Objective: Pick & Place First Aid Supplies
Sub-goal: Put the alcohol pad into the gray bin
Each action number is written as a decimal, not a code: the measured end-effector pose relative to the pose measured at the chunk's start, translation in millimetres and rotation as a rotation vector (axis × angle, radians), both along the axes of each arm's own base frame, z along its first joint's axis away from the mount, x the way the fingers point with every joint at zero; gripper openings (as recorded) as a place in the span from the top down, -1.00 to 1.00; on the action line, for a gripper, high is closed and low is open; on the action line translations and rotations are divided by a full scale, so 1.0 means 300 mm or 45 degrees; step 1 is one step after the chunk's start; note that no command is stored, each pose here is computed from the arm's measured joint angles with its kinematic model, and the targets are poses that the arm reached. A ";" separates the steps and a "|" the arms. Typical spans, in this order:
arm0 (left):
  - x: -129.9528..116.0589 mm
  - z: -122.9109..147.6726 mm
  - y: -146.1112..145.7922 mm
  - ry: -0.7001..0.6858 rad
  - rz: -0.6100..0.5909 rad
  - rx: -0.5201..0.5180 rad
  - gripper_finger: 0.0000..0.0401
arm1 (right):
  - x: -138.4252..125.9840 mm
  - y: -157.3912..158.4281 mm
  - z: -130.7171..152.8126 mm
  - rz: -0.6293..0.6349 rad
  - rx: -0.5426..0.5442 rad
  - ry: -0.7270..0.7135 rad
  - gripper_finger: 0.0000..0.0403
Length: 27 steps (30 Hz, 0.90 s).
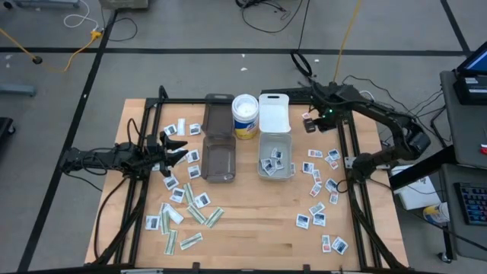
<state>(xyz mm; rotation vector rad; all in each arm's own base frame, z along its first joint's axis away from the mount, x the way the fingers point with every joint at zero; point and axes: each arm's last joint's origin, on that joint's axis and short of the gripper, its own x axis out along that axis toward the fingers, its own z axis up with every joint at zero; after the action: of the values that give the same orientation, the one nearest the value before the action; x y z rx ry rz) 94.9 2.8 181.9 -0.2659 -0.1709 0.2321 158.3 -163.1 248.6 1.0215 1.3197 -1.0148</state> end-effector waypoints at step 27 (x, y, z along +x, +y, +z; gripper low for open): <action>0.000 0.000 0.000 0.000 0.000 0.000 0.02 | 0.480 0.215 0.042 0.562 0.017 -0.050 1.00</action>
<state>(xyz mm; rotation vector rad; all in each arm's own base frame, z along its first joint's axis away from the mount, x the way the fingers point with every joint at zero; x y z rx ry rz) 94.9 2.8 181.9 -0.2658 -0.1710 0.2321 302.3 -98.7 261.4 0.7099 1.4385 -0.6486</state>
